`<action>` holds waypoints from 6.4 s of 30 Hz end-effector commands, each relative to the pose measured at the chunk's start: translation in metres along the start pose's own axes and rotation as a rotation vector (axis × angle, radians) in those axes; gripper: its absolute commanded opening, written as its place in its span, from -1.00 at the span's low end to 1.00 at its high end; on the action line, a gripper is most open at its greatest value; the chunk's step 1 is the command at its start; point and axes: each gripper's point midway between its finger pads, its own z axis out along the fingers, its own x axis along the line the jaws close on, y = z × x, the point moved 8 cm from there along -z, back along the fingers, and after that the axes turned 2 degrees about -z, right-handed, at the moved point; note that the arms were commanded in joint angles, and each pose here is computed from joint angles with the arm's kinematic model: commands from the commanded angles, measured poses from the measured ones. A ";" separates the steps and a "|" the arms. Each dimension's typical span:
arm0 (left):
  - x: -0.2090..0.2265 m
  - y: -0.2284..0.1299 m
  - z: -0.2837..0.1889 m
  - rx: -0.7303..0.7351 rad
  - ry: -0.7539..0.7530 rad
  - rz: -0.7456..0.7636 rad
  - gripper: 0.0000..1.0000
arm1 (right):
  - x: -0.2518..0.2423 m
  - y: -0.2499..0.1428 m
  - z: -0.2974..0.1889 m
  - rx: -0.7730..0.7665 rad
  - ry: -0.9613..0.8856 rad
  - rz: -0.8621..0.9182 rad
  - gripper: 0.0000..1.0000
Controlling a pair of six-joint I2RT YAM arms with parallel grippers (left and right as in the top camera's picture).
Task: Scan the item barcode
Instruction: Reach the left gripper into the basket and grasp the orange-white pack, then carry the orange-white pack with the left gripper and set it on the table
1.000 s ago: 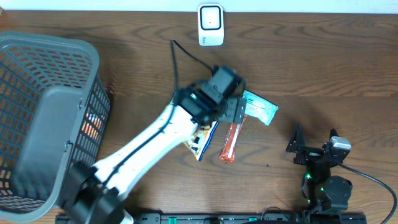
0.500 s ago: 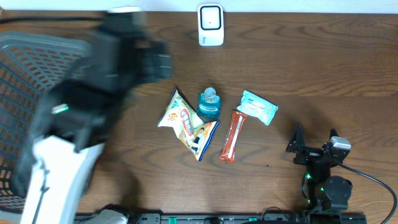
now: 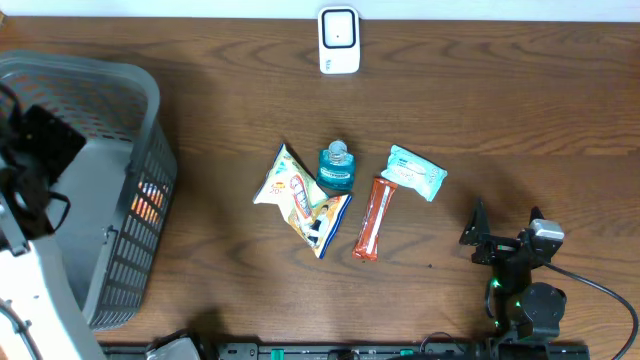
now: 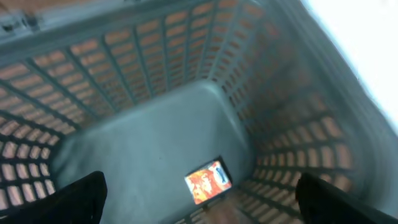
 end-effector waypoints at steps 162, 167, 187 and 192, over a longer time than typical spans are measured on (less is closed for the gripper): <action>0.045 -0.105 0.221 0.615 0.069 -0.033 -0.24 | 0.000 0.000 0.000 -0.002 -0.001 -0.007 0.99; 0.049 -0.063 0.158 0.410 0.034 -0.189 -0.24 | 0.000 0.000 0.000 -0.002 -0.001 -0.007 0.99; -0.053 -0.096 -0.089 0.119 -0.961 -0.043 -0.24 | 0.000 0.000 0.000 -0.002 -0.001 -0.007 0.98; -0.095 -0.150 -0.085 0.299 -1.022 0.181 -0.24 | 0.000 0.000 0.000 -0.002 -0.001 -0.007 0.99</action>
